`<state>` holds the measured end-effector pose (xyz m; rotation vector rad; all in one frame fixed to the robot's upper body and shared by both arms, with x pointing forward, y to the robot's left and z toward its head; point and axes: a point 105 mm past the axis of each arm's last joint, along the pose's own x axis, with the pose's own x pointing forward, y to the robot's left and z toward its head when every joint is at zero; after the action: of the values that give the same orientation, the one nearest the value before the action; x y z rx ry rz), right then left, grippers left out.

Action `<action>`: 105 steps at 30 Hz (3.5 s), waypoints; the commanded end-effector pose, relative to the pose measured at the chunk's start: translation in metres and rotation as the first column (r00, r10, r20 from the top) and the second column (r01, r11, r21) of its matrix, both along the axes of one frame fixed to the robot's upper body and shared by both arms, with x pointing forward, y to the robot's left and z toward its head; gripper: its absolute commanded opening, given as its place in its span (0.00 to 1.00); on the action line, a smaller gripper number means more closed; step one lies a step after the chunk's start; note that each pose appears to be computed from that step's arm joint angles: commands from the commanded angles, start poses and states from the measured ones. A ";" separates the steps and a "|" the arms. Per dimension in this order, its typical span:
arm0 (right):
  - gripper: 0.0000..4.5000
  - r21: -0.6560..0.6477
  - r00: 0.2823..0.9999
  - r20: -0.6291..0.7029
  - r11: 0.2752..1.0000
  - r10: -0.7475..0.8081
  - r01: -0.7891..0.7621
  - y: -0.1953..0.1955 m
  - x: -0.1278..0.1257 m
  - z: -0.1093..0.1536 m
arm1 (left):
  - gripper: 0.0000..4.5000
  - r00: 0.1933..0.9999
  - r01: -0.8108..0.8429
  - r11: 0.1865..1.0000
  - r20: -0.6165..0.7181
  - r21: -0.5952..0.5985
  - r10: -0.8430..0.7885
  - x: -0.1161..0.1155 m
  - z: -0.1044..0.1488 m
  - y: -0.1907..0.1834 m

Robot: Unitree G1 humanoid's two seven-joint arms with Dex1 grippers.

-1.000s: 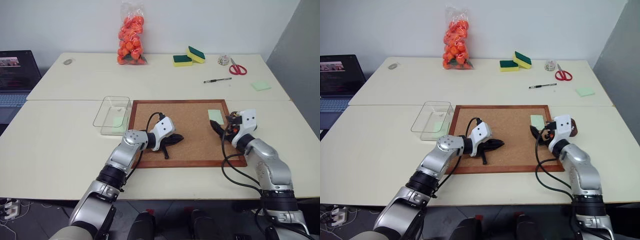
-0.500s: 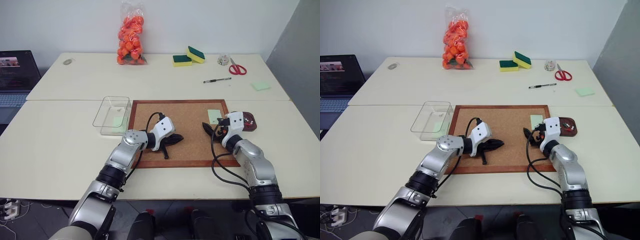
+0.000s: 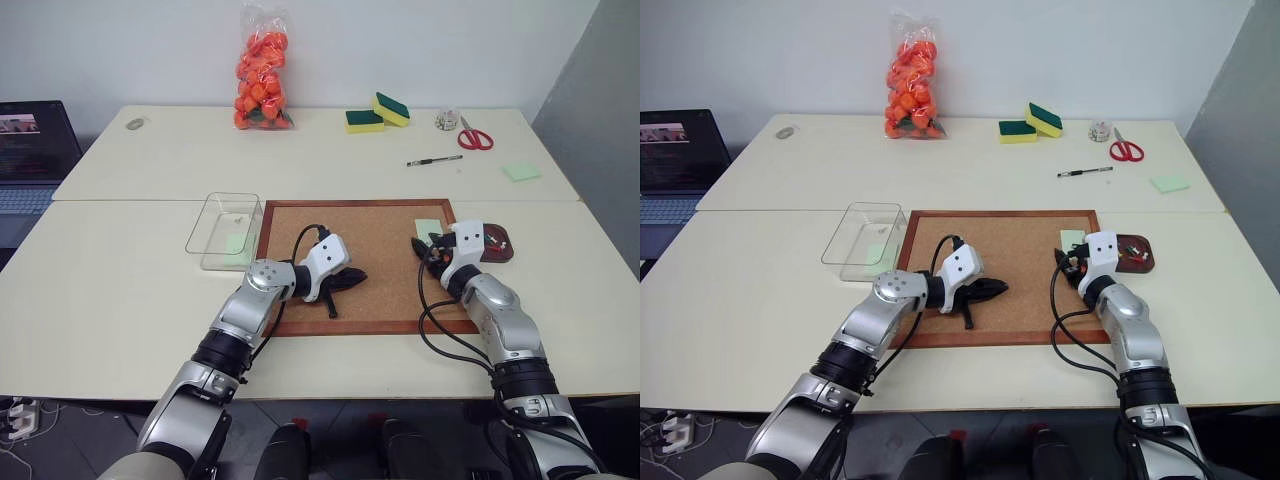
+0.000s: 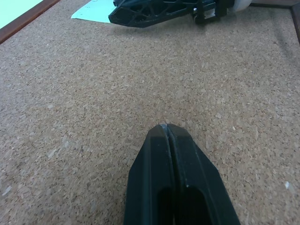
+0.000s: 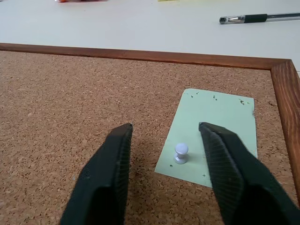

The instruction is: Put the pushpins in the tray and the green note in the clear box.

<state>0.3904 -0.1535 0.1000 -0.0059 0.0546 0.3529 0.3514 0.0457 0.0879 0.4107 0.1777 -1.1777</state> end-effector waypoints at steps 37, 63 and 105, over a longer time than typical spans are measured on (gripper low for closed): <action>0.00 0.093 0.971 0.241 0.995 0.003 -0.026 0.002 -0.013 0.069 | 0.00 0.998 0.027 0.998 -0.060 0.048 -0.024 -0.011 -0.019 -0.001; 0.00 0.018 0.942 0.205 0.961 0.266 -0.276 0.035 -0.053 0.087 | 0.78 0.816 0.215 0.977 0.549 0.003 -0.181 0.021 0.094 0.007; 0.00 0.130 0.916 0.132 0.909 0.380 -0.396 0.061 -0.069 0.094 | 0.06 0.697 0.239 0.964 0.671 0.116 -0.253 0.029 0.083 -0.033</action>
<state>0.3238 -0.0909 0.1736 0.1130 -0.0104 0.7568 0.3795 0.0168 0.1531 0.8564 -0.4551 -1.2325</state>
